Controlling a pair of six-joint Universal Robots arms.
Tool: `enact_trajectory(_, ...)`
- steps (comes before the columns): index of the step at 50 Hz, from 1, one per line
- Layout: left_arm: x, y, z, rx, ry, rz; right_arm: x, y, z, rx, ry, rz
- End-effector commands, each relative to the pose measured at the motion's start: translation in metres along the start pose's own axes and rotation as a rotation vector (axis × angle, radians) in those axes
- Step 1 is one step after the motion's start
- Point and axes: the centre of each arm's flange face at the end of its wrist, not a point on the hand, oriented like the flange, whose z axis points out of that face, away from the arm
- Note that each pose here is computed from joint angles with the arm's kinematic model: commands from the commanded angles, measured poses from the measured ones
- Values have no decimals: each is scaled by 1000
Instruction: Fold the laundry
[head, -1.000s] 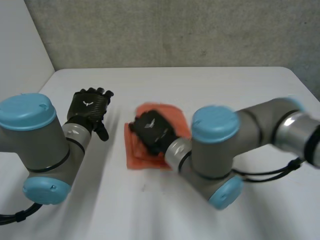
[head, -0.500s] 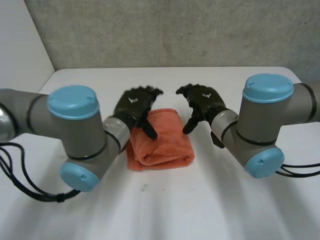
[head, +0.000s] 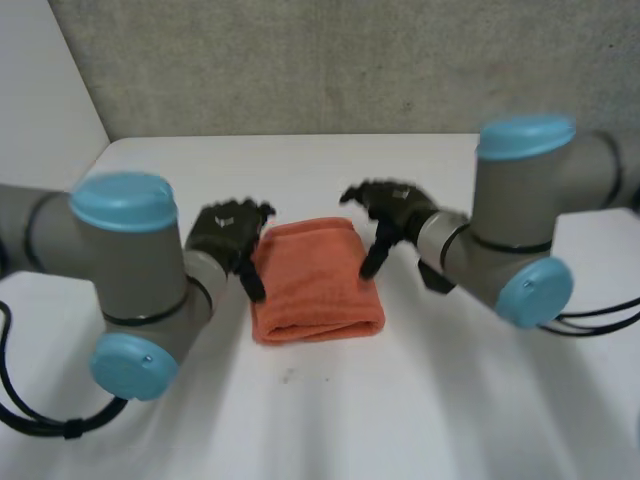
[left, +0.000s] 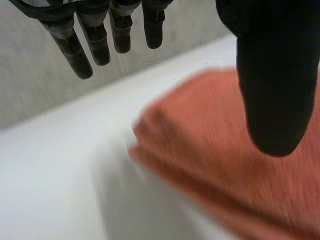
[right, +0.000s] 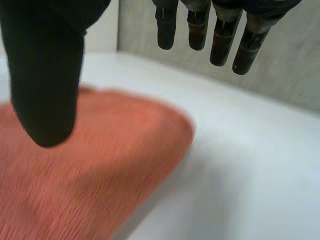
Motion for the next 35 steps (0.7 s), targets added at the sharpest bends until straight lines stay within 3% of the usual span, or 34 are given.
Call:
enact_trajectory(1, -17, -83, -34, 238, -31, -27, 37, -82, -53, 289, 180, -3)
enact_trajectory(7, -63, -120, -54, 285, -123, -44, 71, -118, -104, 436, 376, -14)
enact_trajectory(11, -79, -127, -69, 228, -67, -51, 79, -110, -115, 384, 413, -24)
enact_trajectory(35, -78, -127, -76, 264, -23, -92, 73, -96, -120, 335, 418, -84)
